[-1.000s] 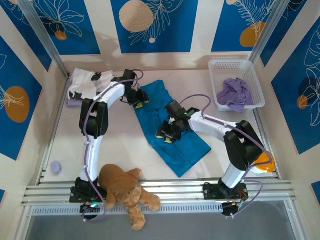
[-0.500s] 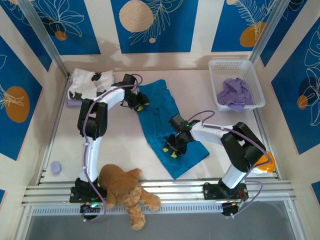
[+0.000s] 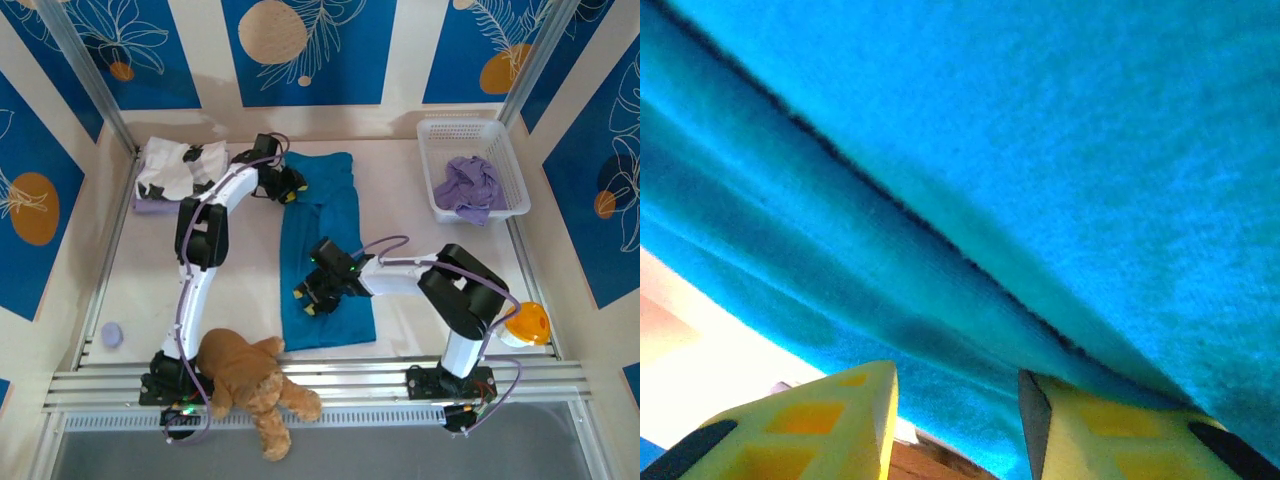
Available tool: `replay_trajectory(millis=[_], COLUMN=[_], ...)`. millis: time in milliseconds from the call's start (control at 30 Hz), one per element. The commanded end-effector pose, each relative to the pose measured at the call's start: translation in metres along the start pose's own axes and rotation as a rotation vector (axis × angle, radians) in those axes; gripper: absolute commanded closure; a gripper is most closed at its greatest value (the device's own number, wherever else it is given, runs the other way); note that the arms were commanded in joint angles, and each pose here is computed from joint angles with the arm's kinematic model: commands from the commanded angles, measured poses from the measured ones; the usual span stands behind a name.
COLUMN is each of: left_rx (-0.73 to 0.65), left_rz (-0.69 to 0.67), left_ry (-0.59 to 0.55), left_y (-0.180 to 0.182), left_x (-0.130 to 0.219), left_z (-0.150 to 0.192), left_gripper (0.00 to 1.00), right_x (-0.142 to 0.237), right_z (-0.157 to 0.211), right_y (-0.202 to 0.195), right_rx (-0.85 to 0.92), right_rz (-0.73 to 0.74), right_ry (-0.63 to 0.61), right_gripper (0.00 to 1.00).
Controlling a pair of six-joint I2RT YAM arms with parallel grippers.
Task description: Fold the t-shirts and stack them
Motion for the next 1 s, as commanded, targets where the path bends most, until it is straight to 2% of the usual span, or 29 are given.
replay_trajectory(millis=[0,167,300,400,467,533,667,800,967], left_rx=[0.092,0.01,-0.091,-0.149,-0.173,-0.207,-0.265,-0.341,-0.383], left_rz=[-0.122,-0.054,0.024,0.051,0.056,0.035,-0.068,-0.185,-0.292], left_ry=[0.047,0.034,-0.02,-0.049,-0.049,-0.046,0.003,0.088,0.16], left_y=[0.042,0.01,-0.028,-0.047,-0.053,-0.051,-0.025,0.009,0.052], left_x=[-0.028,0.001,0.047,0.08,0.1,0.118,0.142,0.158,0.166], left_z=[0.002,0.003,0.007,0.013,0.022,0.04,0.088,0.153,0.23], left_gripper=[0.58,0.55,0.5,0.47,0.47,0.47,0.47,0.47,0.47], right_x=[-0.009,0.038,0.084,0.113,0.13,0.145,0.161,0.172,0.174], right_z=[-0.022,-0.023,-0.013,-0.009,-0.01,-0.012,-0.017,-0.02,-0.022], right_y=[-0.032,-0.004,0.007,-0.001,-0.014,-0.033,-0.071,-0.094,-0.114], right_rx=[-0.071,0.08,0.162,0.192,0.234,0.301,0.435,0.514,0.508], right_rz=[0.123,0.084,0.024,0.012,0.054,0.116,0.185,0.146,0.144], right_ry=[-0.128,-0.238,-0.321,-0.371,-0.372,-0.335,-0.214,-0.163,-0.083], right_gripper=[0.6,0.58,0.55,0.54,0.55,0.54,0.55,0.55,0.55])
Point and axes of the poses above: each hand's point on the last joint's axis, 136 mm out from that joint toward the fingers, its own x axis back along the fingers, its own y axis along the line the jaws close on, z = x × y, the point moved 4 cm from there along x, back along the fingers, and after that the axes turned 7 degrees about x, right-handed, at the moved point
